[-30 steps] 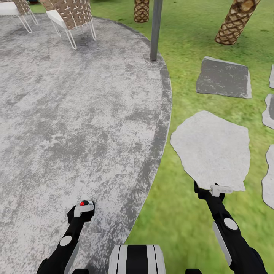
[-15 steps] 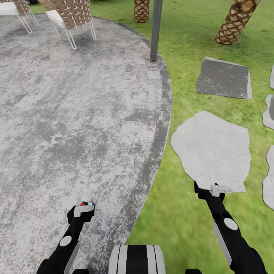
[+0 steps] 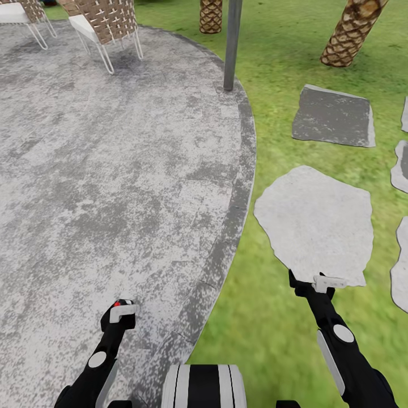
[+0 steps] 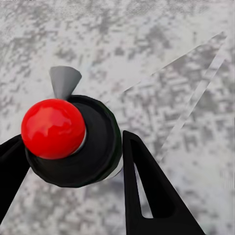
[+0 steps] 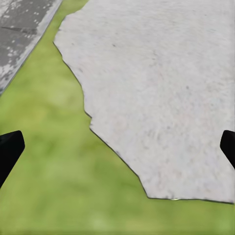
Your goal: In the garden, pick up the pesticide atomizer on the floor and spray pesticide onto both trees until each tree trunk is fully covered.
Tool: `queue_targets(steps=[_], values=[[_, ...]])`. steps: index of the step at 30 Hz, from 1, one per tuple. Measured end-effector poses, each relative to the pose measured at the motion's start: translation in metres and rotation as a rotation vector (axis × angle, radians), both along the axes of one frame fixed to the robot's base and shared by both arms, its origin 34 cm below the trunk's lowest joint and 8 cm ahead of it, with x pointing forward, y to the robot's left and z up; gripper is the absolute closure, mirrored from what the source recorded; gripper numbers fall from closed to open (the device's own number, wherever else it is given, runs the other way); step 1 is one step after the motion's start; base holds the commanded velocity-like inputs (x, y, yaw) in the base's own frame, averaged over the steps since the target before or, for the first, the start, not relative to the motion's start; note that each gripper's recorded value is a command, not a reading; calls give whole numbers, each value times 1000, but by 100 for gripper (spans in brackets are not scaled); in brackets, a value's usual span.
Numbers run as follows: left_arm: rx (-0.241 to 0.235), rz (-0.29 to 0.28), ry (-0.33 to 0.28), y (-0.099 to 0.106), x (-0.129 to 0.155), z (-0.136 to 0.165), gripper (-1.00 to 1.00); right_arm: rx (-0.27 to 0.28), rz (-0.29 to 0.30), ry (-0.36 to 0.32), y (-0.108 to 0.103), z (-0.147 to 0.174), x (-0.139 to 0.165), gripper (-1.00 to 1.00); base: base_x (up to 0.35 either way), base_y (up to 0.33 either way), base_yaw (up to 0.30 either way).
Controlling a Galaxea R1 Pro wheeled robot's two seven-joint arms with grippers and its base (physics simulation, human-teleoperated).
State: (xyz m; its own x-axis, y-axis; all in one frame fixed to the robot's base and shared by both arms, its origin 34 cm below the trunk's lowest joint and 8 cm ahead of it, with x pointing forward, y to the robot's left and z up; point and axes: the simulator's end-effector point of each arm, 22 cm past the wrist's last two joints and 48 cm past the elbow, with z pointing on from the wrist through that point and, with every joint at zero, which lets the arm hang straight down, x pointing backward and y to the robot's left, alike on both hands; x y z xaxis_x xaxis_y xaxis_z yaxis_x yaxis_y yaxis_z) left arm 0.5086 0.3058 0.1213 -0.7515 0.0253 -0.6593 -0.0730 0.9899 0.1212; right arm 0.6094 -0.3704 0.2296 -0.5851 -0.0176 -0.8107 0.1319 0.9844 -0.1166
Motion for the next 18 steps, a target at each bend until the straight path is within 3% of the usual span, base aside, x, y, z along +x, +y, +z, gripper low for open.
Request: queue_targets(steps=[18], values=[[3,-2,-39,1,15,15,100,0,0,-21,0,11,5,-100,0,0,0]])
